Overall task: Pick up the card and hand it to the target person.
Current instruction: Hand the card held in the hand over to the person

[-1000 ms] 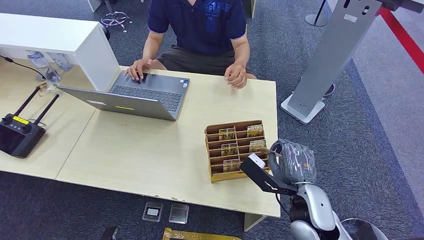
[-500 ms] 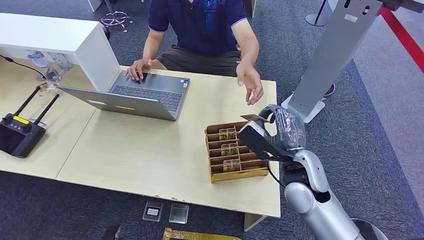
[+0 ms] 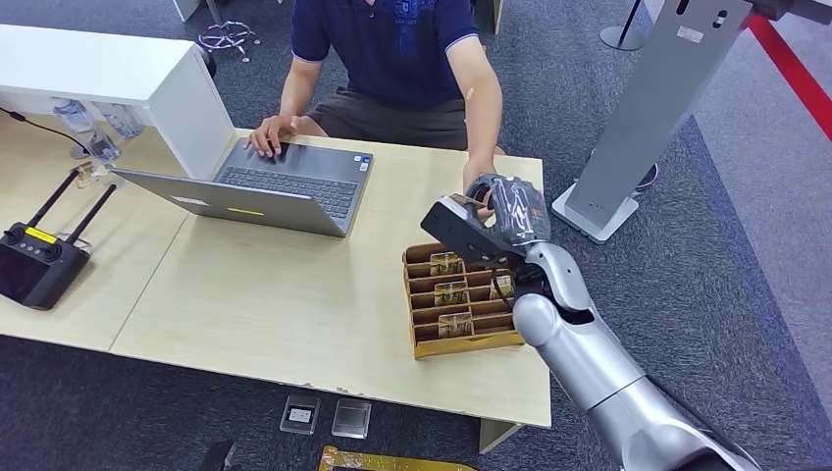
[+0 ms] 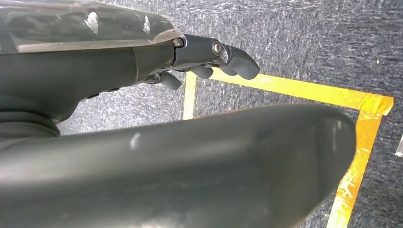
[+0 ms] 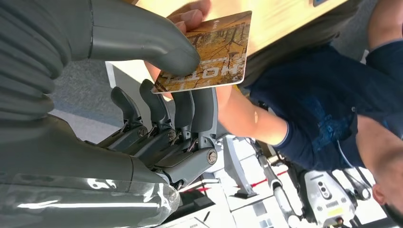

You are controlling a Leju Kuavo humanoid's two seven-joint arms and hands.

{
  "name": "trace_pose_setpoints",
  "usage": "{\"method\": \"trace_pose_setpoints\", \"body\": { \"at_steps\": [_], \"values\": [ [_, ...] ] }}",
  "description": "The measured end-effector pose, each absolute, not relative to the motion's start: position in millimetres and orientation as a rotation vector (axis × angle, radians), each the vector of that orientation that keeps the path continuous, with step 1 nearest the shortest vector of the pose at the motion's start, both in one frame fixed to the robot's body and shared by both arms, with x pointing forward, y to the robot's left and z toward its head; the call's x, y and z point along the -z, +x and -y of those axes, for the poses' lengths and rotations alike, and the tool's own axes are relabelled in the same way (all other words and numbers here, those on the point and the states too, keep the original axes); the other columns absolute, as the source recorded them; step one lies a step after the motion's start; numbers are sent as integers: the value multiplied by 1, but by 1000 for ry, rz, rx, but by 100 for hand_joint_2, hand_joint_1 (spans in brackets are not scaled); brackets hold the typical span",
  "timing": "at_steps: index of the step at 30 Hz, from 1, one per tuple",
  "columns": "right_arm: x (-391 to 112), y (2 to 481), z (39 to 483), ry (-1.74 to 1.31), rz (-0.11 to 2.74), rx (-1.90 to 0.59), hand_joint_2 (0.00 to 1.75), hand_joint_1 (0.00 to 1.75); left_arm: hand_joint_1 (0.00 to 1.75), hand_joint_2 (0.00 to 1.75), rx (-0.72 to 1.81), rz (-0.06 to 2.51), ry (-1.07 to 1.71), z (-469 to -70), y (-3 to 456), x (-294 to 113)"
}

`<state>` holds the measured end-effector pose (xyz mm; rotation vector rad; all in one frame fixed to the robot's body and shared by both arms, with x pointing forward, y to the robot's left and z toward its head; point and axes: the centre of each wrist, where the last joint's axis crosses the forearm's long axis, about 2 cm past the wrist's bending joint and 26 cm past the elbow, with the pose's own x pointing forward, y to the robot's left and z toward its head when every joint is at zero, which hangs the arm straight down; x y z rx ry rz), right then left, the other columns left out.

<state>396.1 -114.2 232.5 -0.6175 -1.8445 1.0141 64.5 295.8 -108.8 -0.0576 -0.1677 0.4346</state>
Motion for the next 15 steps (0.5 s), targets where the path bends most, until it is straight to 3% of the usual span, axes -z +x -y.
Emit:
{"method": "trace_pose_setpoints", "body": {
  "at_steps": [3,7,15],
  "values": [
    [-228,399,107,-611,1825,-1036,175,145,0,0,-443,166,-56,-296,64,109],
    [-222,401,99,-602,1799,-1054,175,0,0,0,-447,165,-54,-296,64,109],
    [-214,400,89,-584,1759,-1088,175,0,0,0,-460,167,-53,-297,64,109]
  ]
}}
